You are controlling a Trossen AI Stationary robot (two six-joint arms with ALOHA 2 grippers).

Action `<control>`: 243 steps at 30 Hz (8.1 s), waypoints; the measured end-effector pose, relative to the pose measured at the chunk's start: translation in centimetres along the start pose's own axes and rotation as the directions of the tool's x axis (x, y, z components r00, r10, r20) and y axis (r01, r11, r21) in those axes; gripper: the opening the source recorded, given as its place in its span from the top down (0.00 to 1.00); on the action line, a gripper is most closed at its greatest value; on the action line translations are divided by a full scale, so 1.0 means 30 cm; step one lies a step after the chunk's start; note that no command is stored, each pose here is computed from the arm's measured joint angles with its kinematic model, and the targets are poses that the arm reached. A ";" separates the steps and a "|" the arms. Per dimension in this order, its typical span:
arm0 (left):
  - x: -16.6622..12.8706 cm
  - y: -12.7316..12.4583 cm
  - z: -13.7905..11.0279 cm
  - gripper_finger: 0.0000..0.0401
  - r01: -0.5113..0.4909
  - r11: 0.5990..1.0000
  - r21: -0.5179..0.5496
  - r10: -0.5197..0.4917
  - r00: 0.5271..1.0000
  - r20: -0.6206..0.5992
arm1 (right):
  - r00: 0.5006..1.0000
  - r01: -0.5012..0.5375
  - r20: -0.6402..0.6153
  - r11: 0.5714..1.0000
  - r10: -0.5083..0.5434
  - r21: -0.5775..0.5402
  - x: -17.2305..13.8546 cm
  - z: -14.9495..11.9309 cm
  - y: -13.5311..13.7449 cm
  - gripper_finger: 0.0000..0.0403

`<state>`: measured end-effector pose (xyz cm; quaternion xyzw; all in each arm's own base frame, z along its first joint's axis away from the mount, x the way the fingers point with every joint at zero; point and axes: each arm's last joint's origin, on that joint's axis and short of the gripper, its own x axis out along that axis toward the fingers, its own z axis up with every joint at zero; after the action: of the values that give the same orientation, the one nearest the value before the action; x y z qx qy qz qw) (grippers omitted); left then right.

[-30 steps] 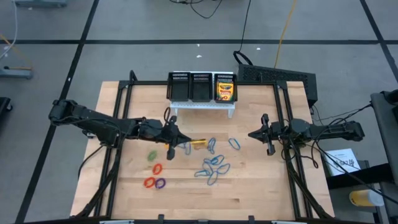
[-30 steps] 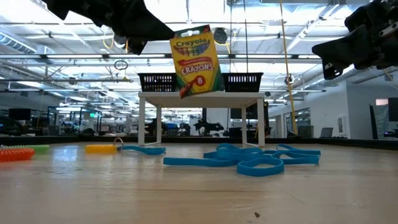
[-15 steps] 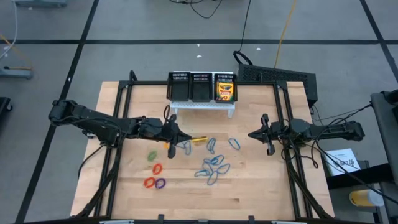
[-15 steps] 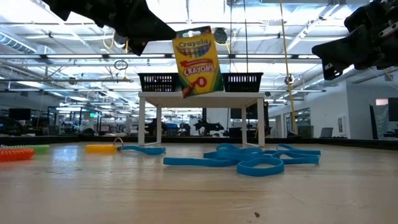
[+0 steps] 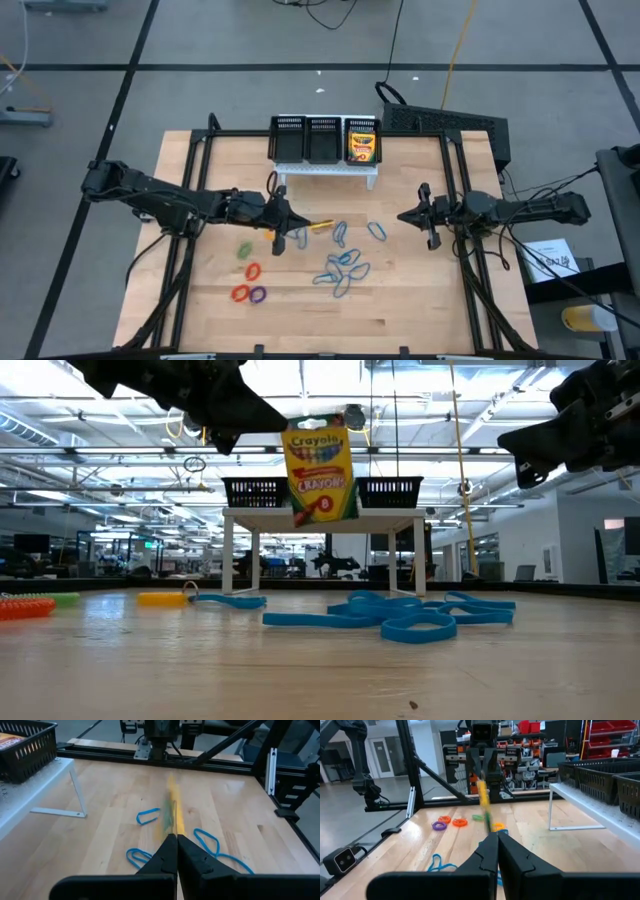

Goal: Pick & Place Office Desk Supplies
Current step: Put the crayon box into the right black bin

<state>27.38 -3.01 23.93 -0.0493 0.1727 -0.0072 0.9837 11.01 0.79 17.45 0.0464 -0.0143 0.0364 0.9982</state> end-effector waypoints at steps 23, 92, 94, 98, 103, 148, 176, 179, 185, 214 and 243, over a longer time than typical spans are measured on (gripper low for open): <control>0.000 0.000 0.002 1.00 0.001 1.000 -0.003 -0.001 1.000 0.006 | 1.000 0.001 -0.014 1.000 -0.001 -0.006 0.024 -0.004 0.000 1.00; 0.076 0.024 -0.020 1.00 -0.035 0.999 -0.019 0.036 0.999 0.037 | 0.997 0.028 -0.070 1.000 -0.029 -0.008 0.507 -0.019 0.003 0.43; 0.076 0.023 -0.019 1.00 -0.027 0.999 -0.019 0.028 0.999 0.037 | 0.997 0.023 -0.078 1.000 -0.024 -0.013 0.534 -0.025 0.003 0.43; 0.075 0.017 -0.019 1.00 0.004 1.000 -0.014 -0.004 0.999 0.036 | 0.996 0.026 -0.084 0.998 -0.030 -0.055 0.565 -0.034 0.000 0.44; 0.075 0.009 -0.018 1.00 0.022 1.000 -0.005 -0.022 0.999 0.039 | 0.995 0.029 -0.090 0.998 -0.034 -0.058 0.570 -0.039 -0.006 0.48; -0.164 0.049 0.089 0.46 -0.129 0.992 -0.011 0.129 0.988 0.083 | 1.000 0.007 -0.023 0.995 -0.009 -0.105 0.421 0.011 -0.024 0.94; -0.363 0.091 -0.171 0.46 -0.210 0.977 -0.026 0.210 0.952 0.223 | 0.993 0.051 0.115 0.996 -0.042 -0.075 0.200 0.026 -0.040 0.94; -0.384 0.097 -0.204 0.46 -0.203 0.978 -0.046 0.208 0.948 0.241 | 0.992 0.050 0.122 0.996 -0.041 -0.076 0.199 0.028 -0.040 0.93; -0.410 0.105 -0.264 0.46 -0.193 0.979 -0.068 0.204 0.941 0.271 | 0.992 0.050 0.119 0.996 -0.041 -0.075 0.199 0.027 -0.040 0.94; -0.480 0.105 -0.285 0.46 -0.120 0.991 -0.062 0.134 0.929 0.345 | 0.985 0.046 0.171 0.995 -0.031 -0.085 0.197 0.045 -0.038 0.94; -0.480 0.104 -0.285 0.46 -0.089 0.988 -0.124 0.127 0.930 0.346 | 0.965 -0.047 0.252 0.994 0.071 -0.101 0.167 0.091 -0.027 0.94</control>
<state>10.91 -0.27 20.50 -0.0924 -0.0041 0.0649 0.9936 16.01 0.09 20.26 0.0034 -0.1459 0.0592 0.9875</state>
